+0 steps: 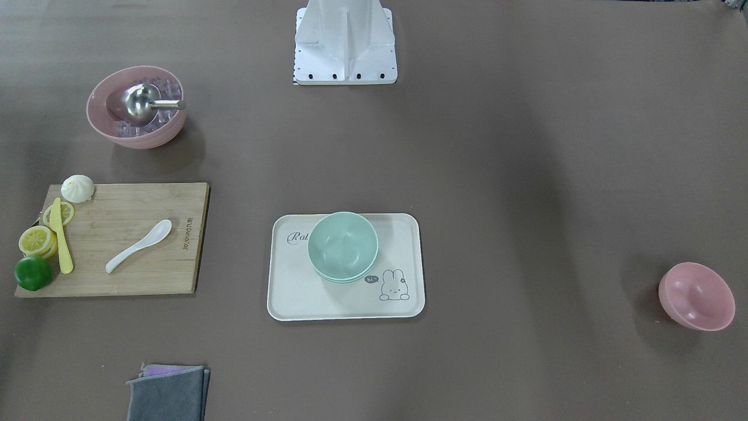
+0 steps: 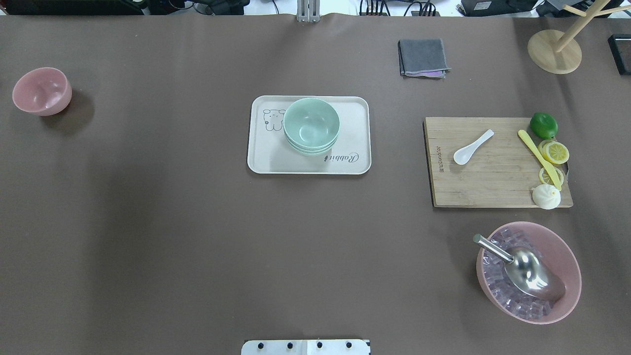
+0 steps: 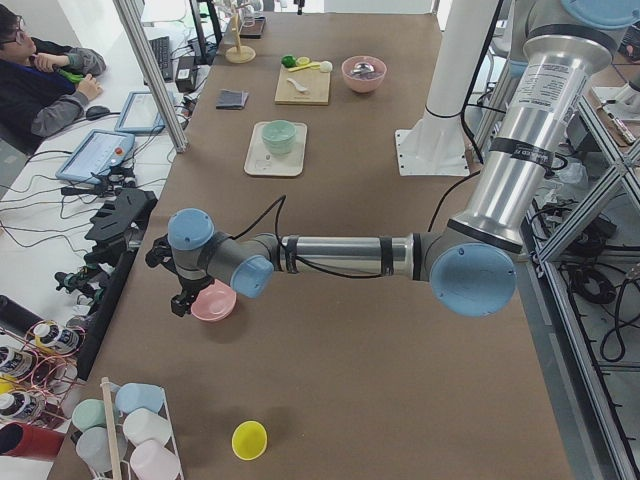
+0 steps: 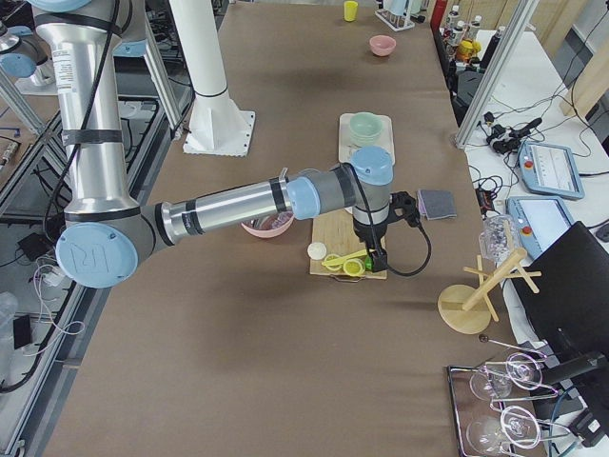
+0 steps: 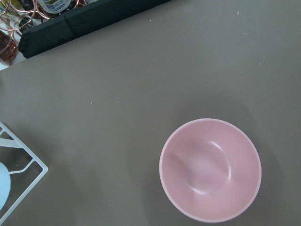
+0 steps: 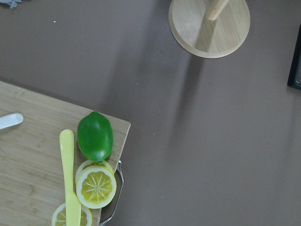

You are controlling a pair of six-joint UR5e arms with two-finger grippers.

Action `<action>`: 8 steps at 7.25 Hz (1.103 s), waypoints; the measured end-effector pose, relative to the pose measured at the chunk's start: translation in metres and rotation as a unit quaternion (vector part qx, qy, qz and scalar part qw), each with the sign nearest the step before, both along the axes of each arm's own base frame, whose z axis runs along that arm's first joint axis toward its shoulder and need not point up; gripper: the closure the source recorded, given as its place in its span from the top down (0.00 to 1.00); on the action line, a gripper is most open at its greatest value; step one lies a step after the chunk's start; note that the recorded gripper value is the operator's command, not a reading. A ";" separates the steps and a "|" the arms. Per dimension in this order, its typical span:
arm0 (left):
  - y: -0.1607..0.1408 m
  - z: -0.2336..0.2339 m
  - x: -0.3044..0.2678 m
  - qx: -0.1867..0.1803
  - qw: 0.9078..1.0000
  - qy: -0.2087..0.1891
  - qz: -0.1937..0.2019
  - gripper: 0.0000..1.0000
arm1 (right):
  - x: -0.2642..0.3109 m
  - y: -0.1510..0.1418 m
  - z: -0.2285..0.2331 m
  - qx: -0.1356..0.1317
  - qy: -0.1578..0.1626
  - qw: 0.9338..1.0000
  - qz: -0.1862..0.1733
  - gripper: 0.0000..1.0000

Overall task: Stack pink bowl on green and place spoon
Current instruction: 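Move the left gripper down over the pink bowl and grasp its rim, then lift the pink bowl with the left gripper and carry it over the green bowl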

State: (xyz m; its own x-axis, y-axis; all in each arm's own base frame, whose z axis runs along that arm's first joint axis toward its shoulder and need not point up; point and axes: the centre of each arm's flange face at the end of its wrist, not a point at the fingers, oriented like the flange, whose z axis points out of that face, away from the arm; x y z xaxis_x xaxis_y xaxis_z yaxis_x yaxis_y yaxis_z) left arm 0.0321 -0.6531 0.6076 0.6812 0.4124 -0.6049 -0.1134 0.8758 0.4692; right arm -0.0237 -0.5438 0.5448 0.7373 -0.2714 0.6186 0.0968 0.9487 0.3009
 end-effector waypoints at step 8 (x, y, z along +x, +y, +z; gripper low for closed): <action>-0.001 0.074 0.087 -0.066 0.993 -0.043 -0.089 0.00 | -0.045 -0.005 0.024 -0.006 -0.029 0.999 0.036 1.00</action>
